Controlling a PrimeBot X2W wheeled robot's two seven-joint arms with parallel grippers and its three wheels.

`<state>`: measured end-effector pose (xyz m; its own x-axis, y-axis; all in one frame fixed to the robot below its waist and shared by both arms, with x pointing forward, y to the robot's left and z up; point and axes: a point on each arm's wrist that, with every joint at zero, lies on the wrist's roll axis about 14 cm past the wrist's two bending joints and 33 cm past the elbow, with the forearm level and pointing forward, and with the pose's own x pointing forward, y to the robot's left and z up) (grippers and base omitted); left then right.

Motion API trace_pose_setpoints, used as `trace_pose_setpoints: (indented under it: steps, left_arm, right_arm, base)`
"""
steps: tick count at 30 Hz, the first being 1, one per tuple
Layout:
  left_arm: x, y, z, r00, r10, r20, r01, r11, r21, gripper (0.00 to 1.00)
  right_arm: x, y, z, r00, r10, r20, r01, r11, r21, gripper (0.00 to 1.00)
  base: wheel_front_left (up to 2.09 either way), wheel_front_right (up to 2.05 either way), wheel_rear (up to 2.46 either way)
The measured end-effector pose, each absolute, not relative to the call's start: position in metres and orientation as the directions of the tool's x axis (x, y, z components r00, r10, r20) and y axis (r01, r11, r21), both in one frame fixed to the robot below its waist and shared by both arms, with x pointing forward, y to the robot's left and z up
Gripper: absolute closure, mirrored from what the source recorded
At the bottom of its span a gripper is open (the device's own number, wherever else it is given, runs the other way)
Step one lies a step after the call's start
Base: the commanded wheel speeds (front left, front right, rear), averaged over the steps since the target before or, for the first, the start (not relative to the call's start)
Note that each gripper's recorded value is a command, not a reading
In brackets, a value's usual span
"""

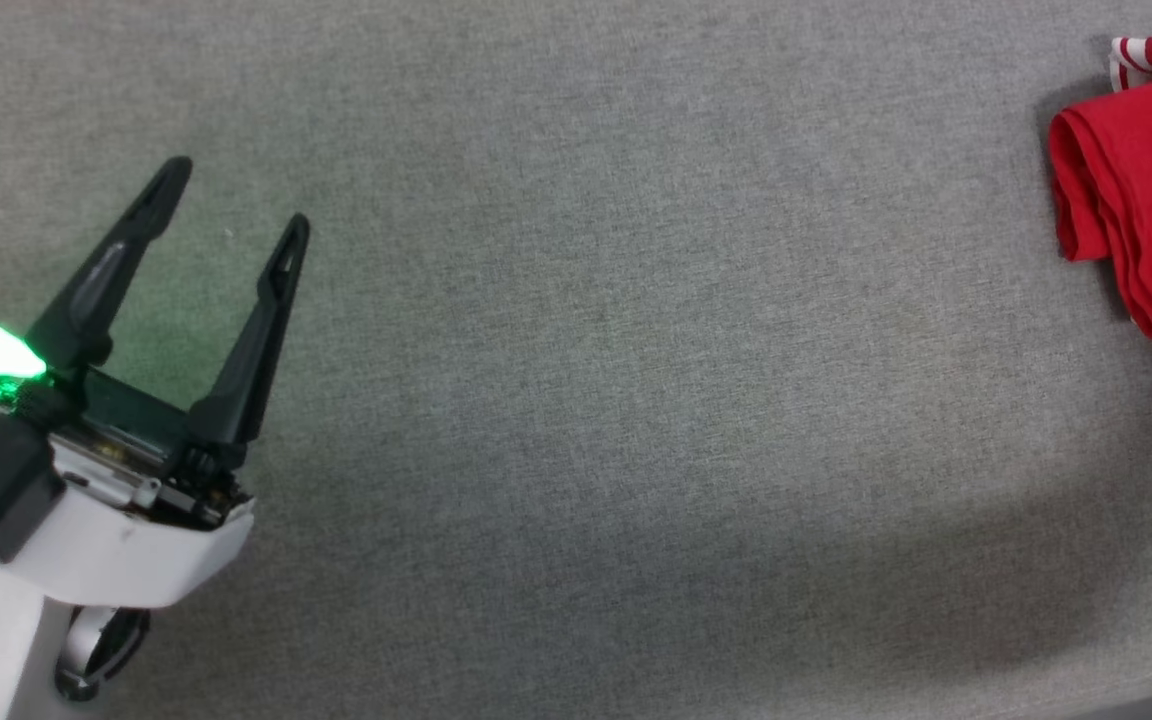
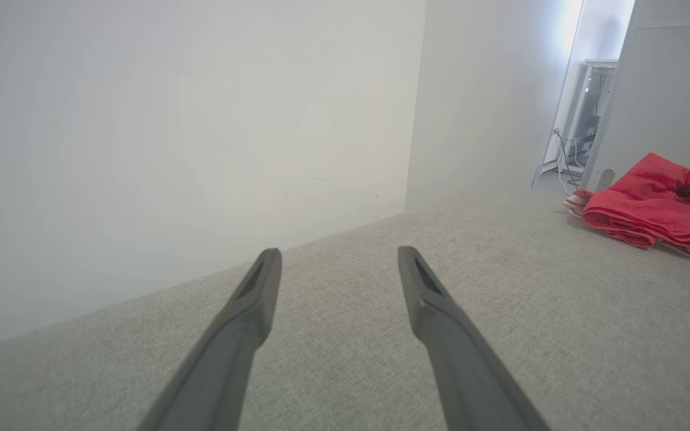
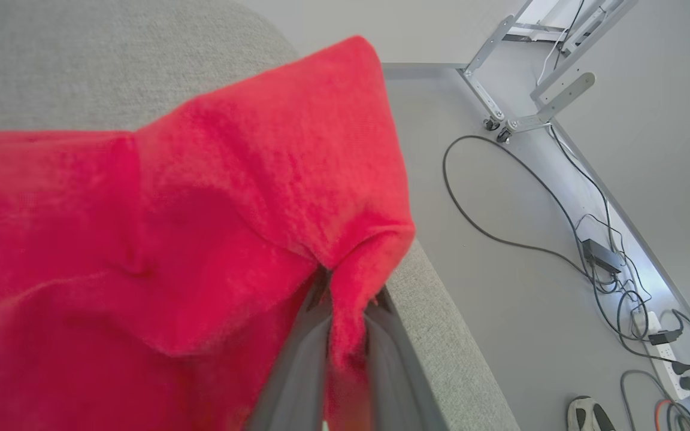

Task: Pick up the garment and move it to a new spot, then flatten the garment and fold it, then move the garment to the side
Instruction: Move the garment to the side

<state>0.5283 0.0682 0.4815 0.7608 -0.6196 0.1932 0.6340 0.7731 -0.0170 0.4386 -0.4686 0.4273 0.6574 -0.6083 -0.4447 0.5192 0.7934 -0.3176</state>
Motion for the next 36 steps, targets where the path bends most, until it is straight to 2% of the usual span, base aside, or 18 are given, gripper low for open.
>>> trace_pose_setpoints:
  steps: [6,7,8,9,10,11,18,23,28,36]
  left_arm:
    - [0.528,0.071,0.482,0.764,-0.616,0.194,0.629,0.777,-0.010,0.00]
    - [0.527,0.071,0.483,0.765,-0.614,0.195,0.627,0.779,-0.011,0.00]
    - [0.527,0.072,0.485,0.767,-0.610,0.197,0.624,0.781,-0.011,0.00]
    - [0.526,0.073,0.486,0.771,-0.605,0.199,0.619,0.785,-0.011,0.00]
    - [0.526,0.076,0.488,0.776,-0.598,0.201,0.612,0.791,-0.010,0.00]
    - [0.526,0.078,0.488,0.780,-0.593,0.200,0.607,0.795,-0.010,0.00]
    - [0.519,0.080,0.493,0.799,-0.569,0.196,0.585,0.810,-0.034,0.00]
    - [0.510,0.085,0.496,0.830,-0.527,0.183,0.545,0.835,-0.069,0.00]
    - [0.494,0.102,0.494,0.878,-0.457,0.144,0.473,0.875,-0.101,0.00]
    - [0.458,0.149,0.484,0.952,-0.298,0.062,0.304,0.945,-0.118,0.00]
  right_arm:
    - [0.438,-0.473,0.419,0.647,-0.619,-0.445,0.525,0.785,-0.329,1.00]
    - [0.439,-0.472,0.418,0.652,-0.617,-0.440,0.526,0.786,-0.324,0.95]
    - [0.440,-0.472,0.419,0.660,-0.615,-0.431,0.525,0.788,-0.321,0.70]
    - [0.440,-0.472,0.419,0.665,-0.614,-0.426,0.524,0.790,-0.319,0.53]
    - [0.440,-0.472,0.419,0.668,-0.613,-0.423,0.524,0.790,-0.318,0.17]
    - [0.439,-0.472,0.419,0.669,-0.611,-0.423,0.524,0.791,-0.315,0.00]
    - [0.436,-0.479,0.435,0.694,-0.611,-0.382,0.519,0.791,-0.323,0.00]
    - [0.449,-0.466,0.450,0.746,-0.564,-0.354,0.471,0.823,-0.317,0.00]
    - [0.473,-0.418,0.451,0.828,-0.431,-0.358,0.327,0.890,-0.317,0.00]
    - [0.492,-0.313,0.446,0.928,-0.183,-0.323,0.136,0.977,-0.165,0.00]
  base:
    - [0.00,0.00,0.00]
    - [0.00,0.00,0.00]
    - [0.00,0.00,0.00]
    - [0.00,0.00,0.00]
    - [0.00,0.00,0.00]
    - [0.00,0.00,0.00]
    - [0.00,0.00,0.00]
    - [0.00,0.00,0.00]
    - [0.00,0.00,0.00]
    - [0.00,0.00,0.00]
